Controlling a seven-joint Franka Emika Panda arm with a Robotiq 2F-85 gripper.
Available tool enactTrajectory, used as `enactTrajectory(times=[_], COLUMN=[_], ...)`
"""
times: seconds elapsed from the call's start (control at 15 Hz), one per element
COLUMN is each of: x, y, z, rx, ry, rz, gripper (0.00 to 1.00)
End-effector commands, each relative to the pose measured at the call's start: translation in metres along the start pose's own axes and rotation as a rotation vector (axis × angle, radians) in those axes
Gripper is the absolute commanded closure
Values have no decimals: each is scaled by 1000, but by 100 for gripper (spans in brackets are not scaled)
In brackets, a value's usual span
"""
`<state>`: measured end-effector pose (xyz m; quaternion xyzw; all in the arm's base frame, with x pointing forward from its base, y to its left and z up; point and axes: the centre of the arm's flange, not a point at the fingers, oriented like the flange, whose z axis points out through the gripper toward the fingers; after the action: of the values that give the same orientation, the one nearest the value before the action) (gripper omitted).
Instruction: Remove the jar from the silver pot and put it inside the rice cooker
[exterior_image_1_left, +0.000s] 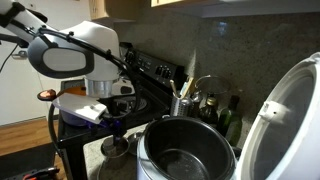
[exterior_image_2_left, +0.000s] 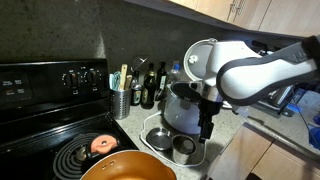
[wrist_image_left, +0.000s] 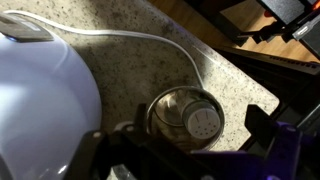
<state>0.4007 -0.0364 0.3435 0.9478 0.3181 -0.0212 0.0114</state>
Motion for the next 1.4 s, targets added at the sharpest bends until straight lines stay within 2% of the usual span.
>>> enactTrajectory(times=[0.0, 0.6, 0.93, 1.33], x=[17, 19, 26, 35], y=[-16, -28, -25, -20], z=[7, 39, 46, 60], rx=[-4, -1, -20, -28], ry=[19, -13, 32, 46], rz=[20, 123, 169, 190], gripper=[0, 0, 0, 0])
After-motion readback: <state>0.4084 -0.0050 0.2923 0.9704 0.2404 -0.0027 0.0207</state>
